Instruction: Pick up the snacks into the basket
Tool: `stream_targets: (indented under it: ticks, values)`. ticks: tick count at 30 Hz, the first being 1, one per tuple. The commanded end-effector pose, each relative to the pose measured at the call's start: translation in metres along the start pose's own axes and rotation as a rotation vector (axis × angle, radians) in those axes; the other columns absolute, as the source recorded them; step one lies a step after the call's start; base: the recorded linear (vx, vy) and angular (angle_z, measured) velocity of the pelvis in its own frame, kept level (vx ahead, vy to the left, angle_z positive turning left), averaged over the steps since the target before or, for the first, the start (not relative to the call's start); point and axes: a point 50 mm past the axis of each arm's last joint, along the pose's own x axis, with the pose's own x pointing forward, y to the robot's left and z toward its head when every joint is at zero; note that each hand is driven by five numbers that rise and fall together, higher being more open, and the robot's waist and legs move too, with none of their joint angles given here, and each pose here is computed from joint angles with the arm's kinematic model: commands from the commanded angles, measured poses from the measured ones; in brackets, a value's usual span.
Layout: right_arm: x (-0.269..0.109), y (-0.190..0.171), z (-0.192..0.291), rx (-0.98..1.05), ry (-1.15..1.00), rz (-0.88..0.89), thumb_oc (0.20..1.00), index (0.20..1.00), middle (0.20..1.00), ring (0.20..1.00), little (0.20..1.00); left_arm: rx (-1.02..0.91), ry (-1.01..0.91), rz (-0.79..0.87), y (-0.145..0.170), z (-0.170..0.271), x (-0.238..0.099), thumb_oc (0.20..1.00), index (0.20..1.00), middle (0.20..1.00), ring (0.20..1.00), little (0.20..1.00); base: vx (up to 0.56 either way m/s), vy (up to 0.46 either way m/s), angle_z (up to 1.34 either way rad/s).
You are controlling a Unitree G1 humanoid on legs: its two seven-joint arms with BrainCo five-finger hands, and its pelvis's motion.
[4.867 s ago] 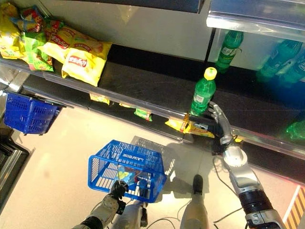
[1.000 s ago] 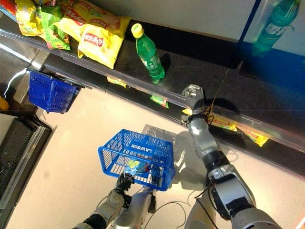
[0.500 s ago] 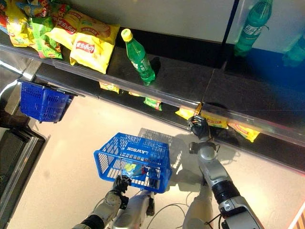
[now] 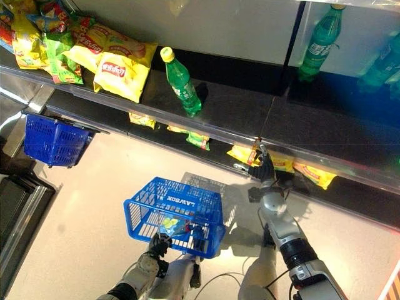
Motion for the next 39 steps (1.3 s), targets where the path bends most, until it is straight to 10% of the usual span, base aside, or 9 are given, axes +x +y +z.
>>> stream_targets:
  ticks: [1,39]
  values:
    - [-0.002,0.006,0.028,0.039,-0.143,0.015,1.000,1.000,1.000,1.000,1.000,0.106,0.141,0.025,0.012,-0.042,-0.005,0.200,0.200,0.200,0.200,0.200,0.01,0.015,0.03]
    - [-0.071,-0.085,-0.049,0.230,0.129,-0.396,1.000,1.000,1.000,1.000,1.000,-0.067,0.345,0.155,0.056,-0.078,-0.008,0.200,0.200,0.200,0.200,0.200,-0.01,-0.038,-0.20]
